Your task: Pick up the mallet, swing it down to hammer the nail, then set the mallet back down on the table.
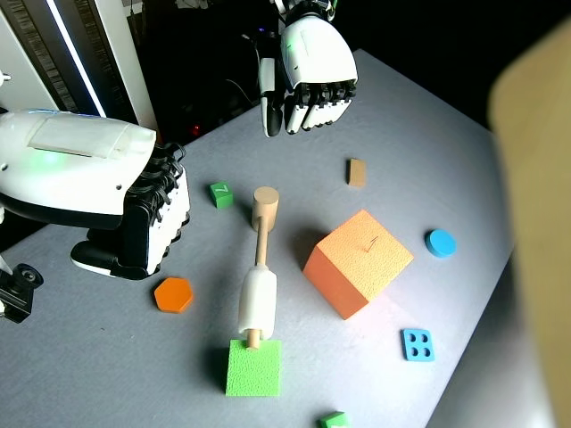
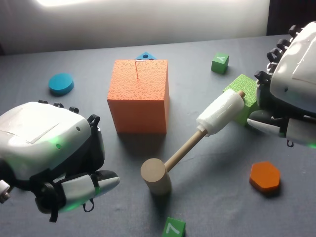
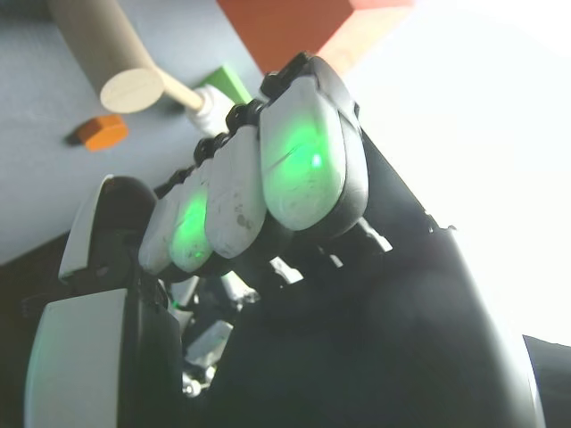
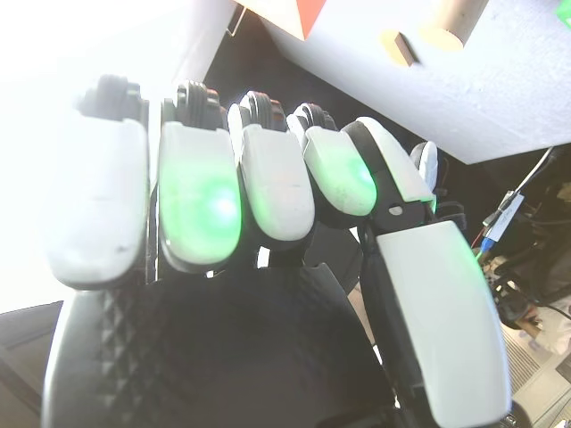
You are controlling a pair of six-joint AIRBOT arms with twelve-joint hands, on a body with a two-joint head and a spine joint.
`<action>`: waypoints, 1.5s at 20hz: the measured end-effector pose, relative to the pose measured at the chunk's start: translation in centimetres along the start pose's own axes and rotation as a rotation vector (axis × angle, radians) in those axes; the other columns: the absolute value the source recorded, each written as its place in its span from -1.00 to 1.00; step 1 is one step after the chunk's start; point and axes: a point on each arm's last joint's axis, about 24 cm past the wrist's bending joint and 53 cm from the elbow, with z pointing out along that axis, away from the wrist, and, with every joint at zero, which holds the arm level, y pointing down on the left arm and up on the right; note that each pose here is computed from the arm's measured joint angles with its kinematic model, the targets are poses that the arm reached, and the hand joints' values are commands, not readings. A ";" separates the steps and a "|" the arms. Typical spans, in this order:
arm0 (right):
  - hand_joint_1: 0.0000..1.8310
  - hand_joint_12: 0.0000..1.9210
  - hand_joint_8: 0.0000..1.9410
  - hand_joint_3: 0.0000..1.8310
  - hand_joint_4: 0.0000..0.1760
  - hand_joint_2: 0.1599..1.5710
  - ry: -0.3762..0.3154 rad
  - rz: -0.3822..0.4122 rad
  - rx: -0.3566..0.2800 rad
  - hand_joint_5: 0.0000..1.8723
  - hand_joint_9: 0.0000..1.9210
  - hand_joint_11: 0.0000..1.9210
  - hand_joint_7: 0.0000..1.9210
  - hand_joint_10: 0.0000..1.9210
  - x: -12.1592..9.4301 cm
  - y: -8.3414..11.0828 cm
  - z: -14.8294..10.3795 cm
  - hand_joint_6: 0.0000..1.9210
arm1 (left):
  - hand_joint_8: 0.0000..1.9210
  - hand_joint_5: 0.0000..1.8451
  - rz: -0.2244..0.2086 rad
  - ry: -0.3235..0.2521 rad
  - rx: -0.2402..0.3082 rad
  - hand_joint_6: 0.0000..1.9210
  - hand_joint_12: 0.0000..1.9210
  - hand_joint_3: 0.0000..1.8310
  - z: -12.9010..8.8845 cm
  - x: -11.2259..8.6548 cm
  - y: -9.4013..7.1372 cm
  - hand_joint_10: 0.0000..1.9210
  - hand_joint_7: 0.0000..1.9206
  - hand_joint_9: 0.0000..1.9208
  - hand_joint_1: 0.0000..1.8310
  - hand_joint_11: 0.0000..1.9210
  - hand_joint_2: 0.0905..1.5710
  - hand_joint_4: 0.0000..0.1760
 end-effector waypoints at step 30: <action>0.23 -0.98 -1.00 -1.00 -1.00 0.21 0.138 0.126 0.108 -0.94 -1.00 -0.96 -1.00 -1.00 0.3 -3.7 2.6 -0.99 | -1.00 -1.00 0.156 0.200 0.142 -1.00 -1.00 -0.98 2.5 0.9 3.3 -1.00 -1.00 -1.00 -1.00 -1.00 0.45 -1.00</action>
